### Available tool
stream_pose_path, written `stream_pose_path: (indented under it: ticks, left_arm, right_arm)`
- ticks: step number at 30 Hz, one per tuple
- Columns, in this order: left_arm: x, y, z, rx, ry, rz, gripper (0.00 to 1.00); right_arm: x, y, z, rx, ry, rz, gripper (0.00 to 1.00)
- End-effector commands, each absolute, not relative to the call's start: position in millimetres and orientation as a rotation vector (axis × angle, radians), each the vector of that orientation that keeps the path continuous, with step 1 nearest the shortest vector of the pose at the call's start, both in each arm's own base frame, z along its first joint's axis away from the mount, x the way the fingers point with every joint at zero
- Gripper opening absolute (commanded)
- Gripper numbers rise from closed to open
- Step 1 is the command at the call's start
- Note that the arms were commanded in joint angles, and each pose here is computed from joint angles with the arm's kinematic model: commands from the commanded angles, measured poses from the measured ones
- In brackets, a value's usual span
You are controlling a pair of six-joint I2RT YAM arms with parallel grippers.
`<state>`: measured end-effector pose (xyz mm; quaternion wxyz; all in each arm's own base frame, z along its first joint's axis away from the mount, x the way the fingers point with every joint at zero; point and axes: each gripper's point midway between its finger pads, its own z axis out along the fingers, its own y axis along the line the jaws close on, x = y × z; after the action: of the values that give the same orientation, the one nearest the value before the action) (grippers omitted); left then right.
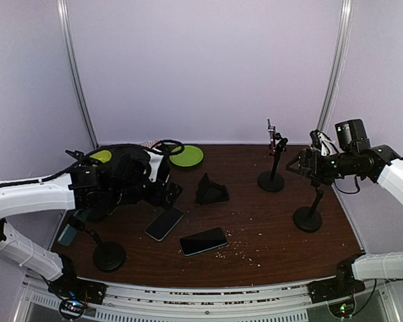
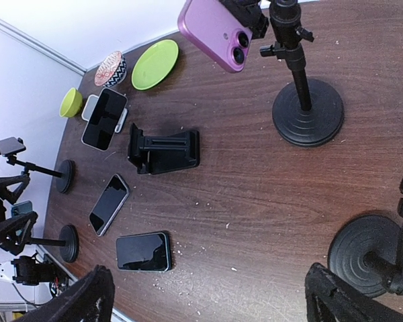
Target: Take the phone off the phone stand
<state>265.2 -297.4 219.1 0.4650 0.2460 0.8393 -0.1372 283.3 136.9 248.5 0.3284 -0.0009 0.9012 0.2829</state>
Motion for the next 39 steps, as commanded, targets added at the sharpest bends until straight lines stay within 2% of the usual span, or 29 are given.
stream_pose_path:
  ticks: [1,6,11,17,22,34,39]
  left_arm:
    - [291,-338,259,0.628,1.955,-0.392,0.98]
    - [320,-391,273,0.483,1.999,-0.466,0.90]
    - [330,-482,301,0.480,1.858,-0.584,0.88]
    - [365,-526,327,0.326,1.676,-0.627,0.83]
    - [384,-563,324,0.300,1.611,-0.666,0.80]
    - [404,-602,297,0.225,1.521,-0.773,0.79]
    - [420,-609,283,0.200,1.519,-0.831,0.71]
  right_arm:
    - [283,124,259,0.042,2.328,0.653,0.99]
    - [302,118,279,0.117,2.280,0.611,1.00]
    - [323,104,293,0.202,2.232,0.529,0.99]
    - [321,80,301,0.291,2.216,0.426,0.99]
    - [312,74,282,0.316,2.196,0.431,0.99]
    - [292,80,268,0.285,2.217,0.503,1.00]
    - [294,85,258,0.281,2.235,0.526,1.00]
